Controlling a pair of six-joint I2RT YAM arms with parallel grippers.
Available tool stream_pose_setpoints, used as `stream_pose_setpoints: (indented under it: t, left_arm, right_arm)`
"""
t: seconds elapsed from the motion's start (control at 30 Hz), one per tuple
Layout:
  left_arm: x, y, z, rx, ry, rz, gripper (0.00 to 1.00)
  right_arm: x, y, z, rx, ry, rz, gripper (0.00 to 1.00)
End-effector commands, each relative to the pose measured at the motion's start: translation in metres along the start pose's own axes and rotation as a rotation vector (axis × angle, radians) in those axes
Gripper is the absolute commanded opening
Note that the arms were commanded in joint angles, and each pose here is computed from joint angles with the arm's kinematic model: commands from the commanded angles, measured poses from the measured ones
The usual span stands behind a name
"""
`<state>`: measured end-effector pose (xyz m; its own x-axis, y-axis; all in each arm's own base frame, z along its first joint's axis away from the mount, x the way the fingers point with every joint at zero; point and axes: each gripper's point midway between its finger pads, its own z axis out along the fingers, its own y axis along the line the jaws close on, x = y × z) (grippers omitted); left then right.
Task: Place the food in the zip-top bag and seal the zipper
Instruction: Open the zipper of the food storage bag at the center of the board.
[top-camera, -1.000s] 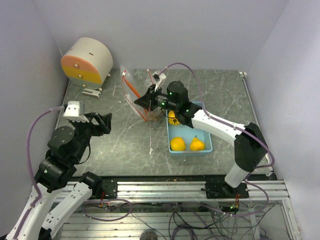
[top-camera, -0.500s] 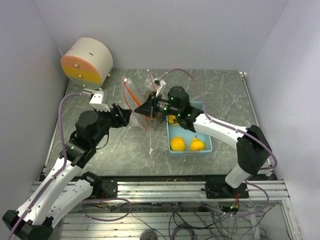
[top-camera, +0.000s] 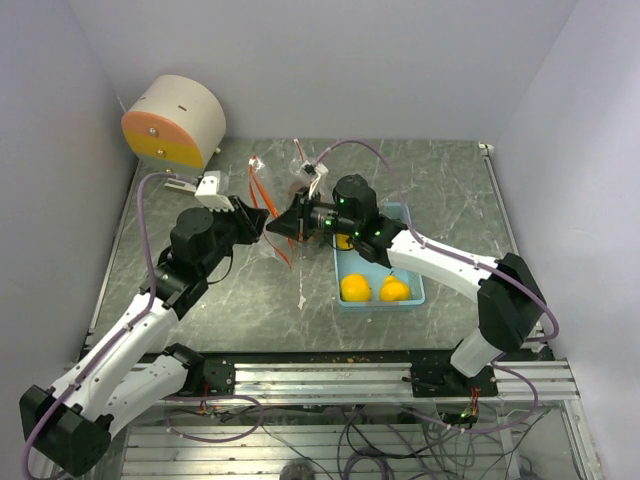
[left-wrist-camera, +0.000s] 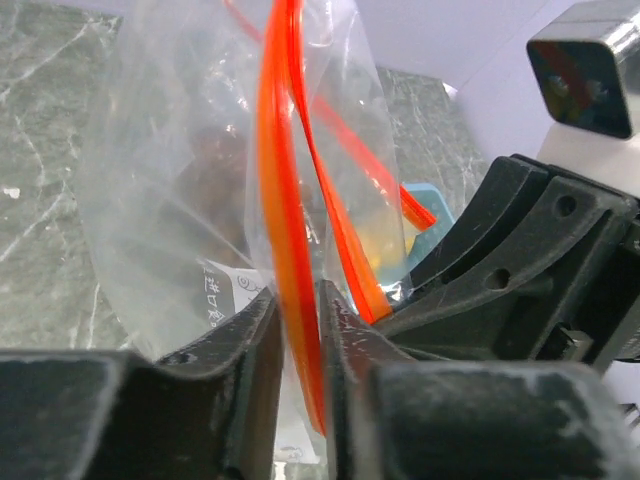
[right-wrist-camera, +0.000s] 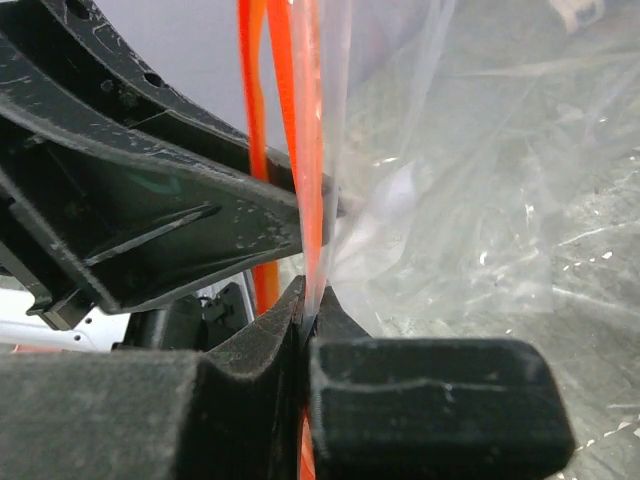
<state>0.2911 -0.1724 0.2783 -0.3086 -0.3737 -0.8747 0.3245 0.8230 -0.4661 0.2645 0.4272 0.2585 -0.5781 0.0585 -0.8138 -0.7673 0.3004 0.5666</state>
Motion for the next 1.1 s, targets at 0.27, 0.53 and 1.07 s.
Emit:
stream_pose_setpoints:
  t: [0.27, 0.53, 1.07]
  left_arm:
    - [0.004, 0.009, -0.007, -0.050, 0.060, 0.068, 0.07]
    - [-0.015, 0.033, -0.048, -0.252, 0.152, 0.151, 0.07]
    - [-0.021, 0.041, -0.070, -0.319, 0.210, 0.195, 0.07]
  right_arm:
    - [-0.023, -0.027, -0.028, 0.238, -0.086, -0.044, 0.00]
    - [-0.043, -0.098, -0.079, 0.699, -0.181, -0.138, 0.00]
    - [-0.015, -0.016, -0.058, 0.194, -0.002, -0.342, 0.79]
